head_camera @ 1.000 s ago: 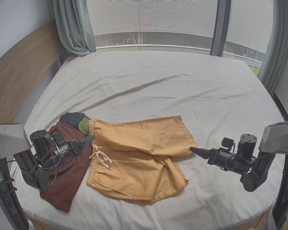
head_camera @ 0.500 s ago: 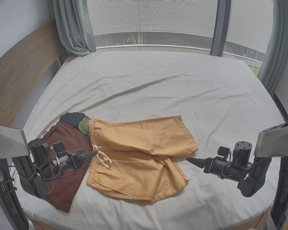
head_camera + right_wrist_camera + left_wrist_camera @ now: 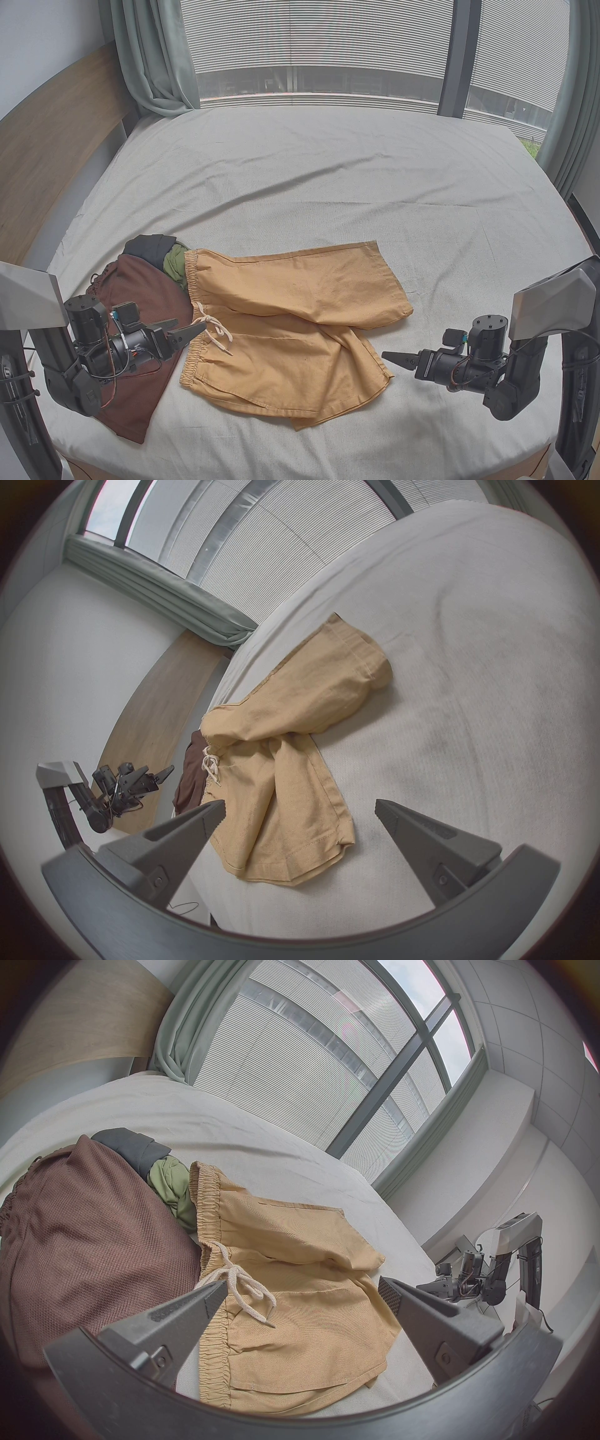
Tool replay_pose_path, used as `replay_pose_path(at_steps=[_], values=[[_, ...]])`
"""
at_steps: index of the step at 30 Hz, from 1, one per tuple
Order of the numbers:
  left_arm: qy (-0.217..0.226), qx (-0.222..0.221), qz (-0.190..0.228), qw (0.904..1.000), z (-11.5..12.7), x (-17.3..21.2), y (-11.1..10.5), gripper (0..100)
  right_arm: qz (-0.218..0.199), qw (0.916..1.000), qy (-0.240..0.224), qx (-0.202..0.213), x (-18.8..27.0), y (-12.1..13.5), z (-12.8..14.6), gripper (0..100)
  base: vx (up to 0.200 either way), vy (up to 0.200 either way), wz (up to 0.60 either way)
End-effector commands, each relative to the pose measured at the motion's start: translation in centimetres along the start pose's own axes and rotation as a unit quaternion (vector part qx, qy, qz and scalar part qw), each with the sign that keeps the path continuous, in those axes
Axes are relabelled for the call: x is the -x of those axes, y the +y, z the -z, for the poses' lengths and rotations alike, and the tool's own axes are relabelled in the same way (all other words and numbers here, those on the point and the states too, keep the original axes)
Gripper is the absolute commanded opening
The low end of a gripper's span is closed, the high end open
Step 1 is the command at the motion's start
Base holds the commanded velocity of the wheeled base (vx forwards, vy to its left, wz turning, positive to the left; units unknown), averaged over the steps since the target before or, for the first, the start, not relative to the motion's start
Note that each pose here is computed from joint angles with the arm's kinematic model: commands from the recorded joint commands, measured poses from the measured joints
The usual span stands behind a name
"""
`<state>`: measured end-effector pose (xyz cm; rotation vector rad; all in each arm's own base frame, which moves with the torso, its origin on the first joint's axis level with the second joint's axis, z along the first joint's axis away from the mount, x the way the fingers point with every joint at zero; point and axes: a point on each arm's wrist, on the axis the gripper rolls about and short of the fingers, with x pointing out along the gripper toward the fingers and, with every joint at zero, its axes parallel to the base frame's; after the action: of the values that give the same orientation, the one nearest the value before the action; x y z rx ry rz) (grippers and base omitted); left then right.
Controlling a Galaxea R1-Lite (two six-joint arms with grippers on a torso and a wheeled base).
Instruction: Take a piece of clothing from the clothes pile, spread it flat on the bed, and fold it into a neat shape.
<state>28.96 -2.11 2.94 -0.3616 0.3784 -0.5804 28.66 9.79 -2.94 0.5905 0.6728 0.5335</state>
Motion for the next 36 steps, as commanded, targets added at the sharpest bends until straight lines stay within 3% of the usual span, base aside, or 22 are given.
replay_pose_path(at_steps=[1,9,24,32,36], values=[[0.001,0.000,0.001,1.0000,0.0,-0.1,0.0,100,0.007,0.9994,0.021,-0.026,-0.8,-0.6,1.2,100,0.000,0.000,0.00],[-0.001,0.000,0.001,1.0000,0.0,-0.1,0.0,100,0.024,0.9984,0.037,-0.035,-1.6,-1.8,2.4,100,0.000,0.000,0.00],[0.000,-0.001,0.002,1.0000,0.0,-0.2,0.1,100,0.023,0.9988,0.038,-0.019,-2.8,-0.2,3.4,100,0.000,0.000,0.00],[-0.001,0.000,0.002,1.0000,0.0,-0.2,0.1,100,-0.002,0.9976,0.028,-0.064,-3.7,1.1,3.0,100,0.000,0.000,0.00],[-0.002,-0.001,0.002,1.0000,-0.1,-0.2,0.1,100,-0.011,0.9976,0.016,-0.067,-3.4,1.7,2.2,100,0.000,0.000,0.00]])
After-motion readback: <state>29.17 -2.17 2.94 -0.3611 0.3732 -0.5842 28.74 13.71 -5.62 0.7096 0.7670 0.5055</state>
